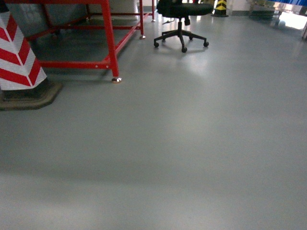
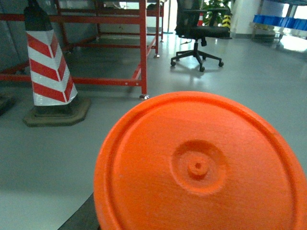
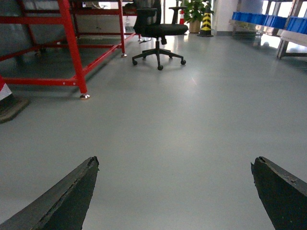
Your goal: Pick capacitor and pack into box
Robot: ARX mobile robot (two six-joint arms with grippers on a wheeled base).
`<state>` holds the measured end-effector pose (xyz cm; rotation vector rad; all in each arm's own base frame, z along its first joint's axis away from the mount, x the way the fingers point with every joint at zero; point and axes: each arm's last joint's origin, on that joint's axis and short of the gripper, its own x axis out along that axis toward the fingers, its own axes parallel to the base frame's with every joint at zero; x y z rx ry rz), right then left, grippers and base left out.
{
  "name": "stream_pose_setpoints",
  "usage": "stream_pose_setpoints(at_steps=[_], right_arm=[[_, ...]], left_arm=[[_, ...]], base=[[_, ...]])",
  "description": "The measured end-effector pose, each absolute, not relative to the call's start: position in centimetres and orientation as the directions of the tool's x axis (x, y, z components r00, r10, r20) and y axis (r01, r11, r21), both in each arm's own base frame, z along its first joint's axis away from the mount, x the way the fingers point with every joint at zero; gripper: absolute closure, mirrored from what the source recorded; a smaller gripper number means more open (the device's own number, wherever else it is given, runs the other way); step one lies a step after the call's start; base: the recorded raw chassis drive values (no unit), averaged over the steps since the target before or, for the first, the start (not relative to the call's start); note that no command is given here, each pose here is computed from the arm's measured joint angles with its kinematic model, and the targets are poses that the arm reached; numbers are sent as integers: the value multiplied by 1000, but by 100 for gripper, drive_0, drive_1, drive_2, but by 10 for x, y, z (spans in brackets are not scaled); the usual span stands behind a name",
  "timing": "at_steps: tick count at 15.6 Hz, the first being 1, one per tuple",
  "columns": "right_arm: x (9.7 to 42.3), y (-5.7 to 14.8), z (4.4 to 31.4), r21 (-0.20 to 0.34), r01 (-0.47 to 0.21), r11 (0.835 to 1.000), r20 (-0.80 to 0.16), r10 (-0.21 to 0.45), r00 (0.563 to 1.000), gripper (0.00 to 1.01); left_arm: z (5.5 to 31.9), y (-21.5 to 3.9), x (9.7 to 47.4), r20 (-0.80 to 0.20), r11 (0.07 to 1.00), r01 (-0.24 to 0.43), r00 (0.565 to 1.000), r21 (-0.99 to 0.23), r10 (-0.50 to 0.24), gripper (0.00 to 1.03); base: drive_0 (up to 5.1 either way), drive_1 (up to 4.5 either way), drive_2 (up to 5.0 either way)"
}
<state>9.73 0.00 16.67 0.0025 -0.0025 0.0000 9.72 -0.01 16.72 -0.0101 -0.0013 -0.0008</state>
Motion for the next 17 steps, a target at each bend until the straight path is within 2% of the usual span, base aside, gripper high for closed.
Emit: stream_pose_setpoints(at_steps=[17], right_arm=[[97, 0, 167, 2, 0, 1000, 2, 0, 1000, 3]], left_arm=[[167, 0, 97, 1, 1000, 0, 1000, -10, 0, 59]], base=[[-498, 243, 243]])
